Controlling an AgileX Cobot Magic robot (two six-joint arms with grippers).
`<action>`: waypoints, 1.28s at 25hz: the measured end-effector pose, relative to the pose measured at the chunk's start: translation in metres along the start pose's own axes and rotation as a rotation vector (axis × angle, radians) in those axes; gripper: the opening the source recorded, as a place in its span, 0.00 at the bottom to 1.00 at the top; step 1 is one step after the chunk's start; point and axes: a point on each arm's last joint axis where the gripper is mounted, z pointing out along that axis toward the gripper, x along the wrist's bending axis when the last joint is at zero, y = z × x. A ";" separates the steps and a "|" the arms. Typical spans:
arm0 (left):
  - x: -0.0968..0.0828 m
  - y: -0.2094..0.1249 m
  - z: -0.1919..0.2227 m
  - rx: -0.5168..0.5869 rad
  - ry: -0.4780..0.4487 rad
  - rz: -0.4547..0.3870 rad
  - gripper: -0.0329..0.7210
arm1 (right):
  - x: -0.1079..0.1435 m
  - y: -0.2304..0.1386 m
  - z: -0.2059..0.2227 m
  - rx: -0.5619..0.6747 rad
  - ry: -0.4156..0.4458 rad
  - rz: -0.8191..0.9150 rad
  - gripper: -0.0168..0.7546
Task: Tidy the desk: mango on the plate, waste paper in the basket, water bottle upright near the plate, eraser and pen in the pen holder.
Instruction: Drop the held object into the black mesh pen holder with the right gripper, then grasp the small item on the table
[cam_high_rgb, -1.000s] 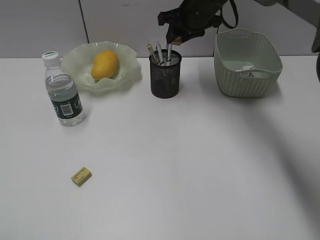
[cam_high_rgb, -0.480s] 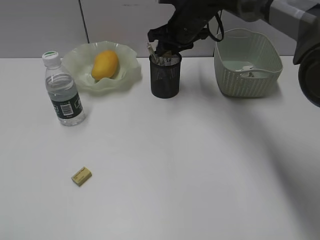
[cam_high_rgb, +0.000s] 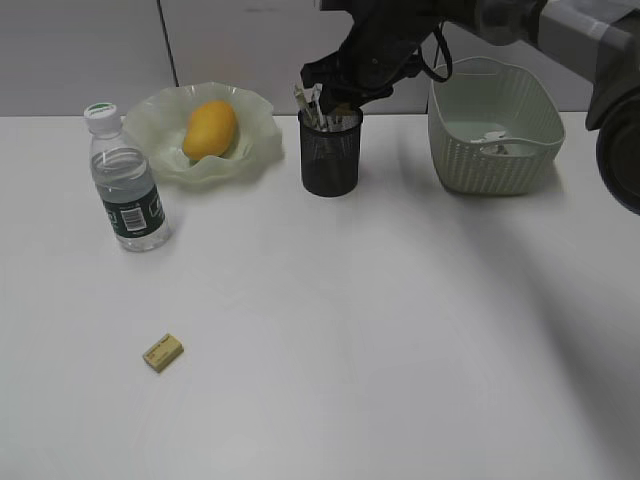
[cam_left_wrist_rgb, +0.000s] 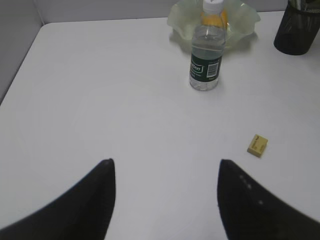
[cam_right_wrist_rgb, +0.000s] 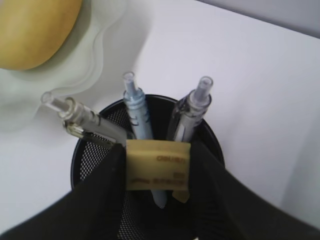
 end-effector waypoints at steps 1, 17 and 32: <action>0.000 0.000 0.000 0.000 0.000 0.000 0.69 | 0.000 0.000 0.000 0.000 -0.001 -0.001 0.44; 0.000 0.000 0.000 0.000 0.000 0.000 0.69 | 0.003 0.006 -0.015 0.052 0.009 -0.020 0.69; 0.000 0.000 0.000 0.000 0.000 0.000 0.69 | 0.001 0.045 -0.131 0.006 -0.036 0.005 0.61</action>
